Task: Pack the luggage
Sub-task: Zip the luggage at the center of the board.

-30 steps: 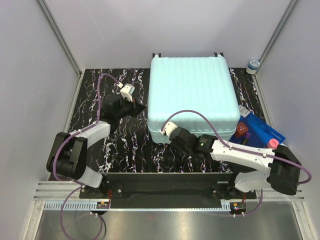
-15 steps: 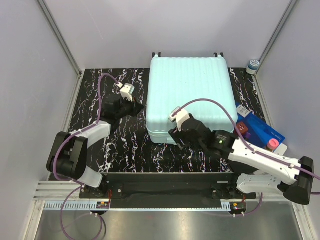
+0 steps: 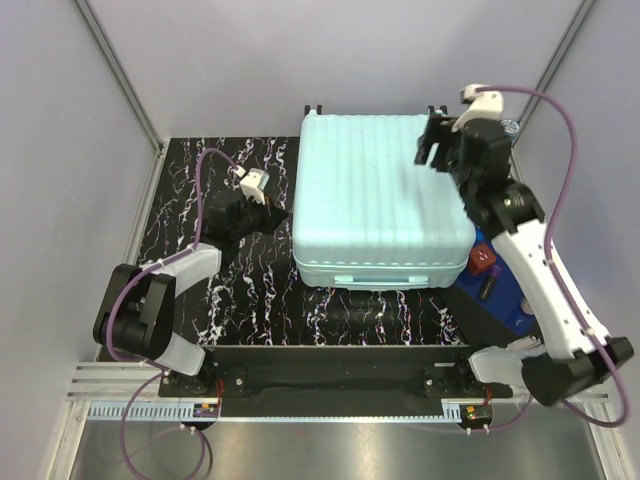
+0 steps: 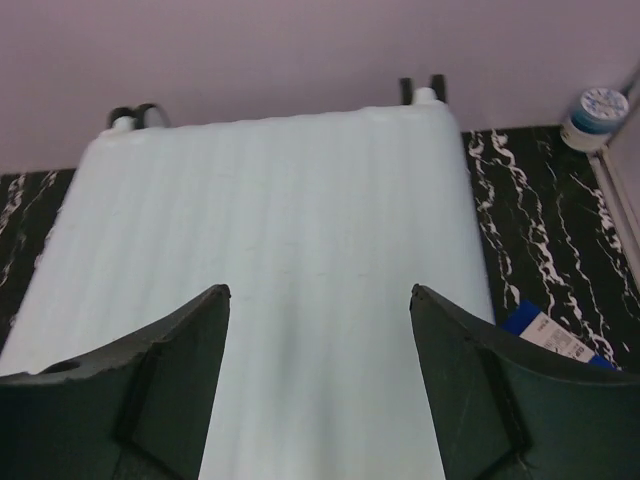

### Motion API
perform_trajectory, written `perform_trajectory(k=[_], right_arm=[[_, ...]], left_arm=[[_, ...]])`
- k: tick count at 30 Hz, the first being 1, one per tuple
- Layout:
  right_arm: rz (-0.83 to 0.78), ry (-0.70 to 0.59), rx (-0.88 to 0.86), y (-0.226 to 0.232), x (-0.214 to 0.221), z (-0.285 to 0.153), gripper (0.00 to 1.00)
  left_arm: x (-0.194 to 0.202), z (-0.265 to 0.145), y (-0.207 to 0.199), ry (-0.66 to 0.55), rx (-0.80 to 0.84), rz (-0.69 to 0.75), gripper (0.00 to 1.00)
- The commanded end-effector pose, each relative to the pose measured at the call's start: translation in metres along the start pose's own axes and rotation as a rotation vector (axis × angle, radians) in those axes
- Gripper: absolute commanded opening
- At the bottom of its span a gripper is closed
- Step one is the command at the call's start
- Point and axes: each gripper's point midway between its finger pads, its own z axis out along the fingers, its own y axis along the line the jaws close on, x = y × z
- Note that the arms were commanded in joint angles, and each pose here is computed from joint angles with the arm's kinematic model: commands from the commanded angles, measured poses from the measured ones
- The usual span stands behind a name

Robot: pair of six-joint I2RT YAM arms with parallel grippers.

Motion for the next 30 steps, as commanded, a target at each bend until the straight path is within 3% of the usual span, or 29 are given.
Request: perform_trajectory(k=[1,5,8,13,17,20,28,30], right_arm=[[0.281,0.052,0.110,-0.075,-0.002,0.047,0.79],[0.499,0.103,0.209,-0.147,0.016,0.078,0.79],[0.562,0.178,0.311,-0.190,0.055,0.106,0.79],[0.595,0.311,0.335,-0.213,0.110,0.146,0.78],[0.638,0.526,0.228,-0.203,0.181,0.188,0.74],[0.601,0.639,0.164,-0.182,0.210,0.204,0.70],[0.408,0.743,-0.032,-0.075,0.243,0.236,0.71],[0.370,0.716,-0.087,-0.055,0.230,0.247,0.71]], left_arm=[[-0.042,-0.007,0.010,-0.156,-0.067,0.071,0.00],[-0.041,-0.006,0.008,-0.152,-0.057,0.067,0.00],[-0.040,-0.005,0.005,-0.149,-0.050,0.067,0.00],[-0.035,-0.004,0.001,-0.145,-0.041,0.063,0.00],[-0.029,-0.004,-0.003,-0.148,-0.036,0.045,0.00],[-0.024,-0.009,-0.003,-0.155,-0.045,0.039,0.00],[-0.013,-0.025,-0.009,-0.164,-0.056,0.038,0.00],[-0.007,-0.031,-0.008,-0.164,-0.068,0.032,0.00]])
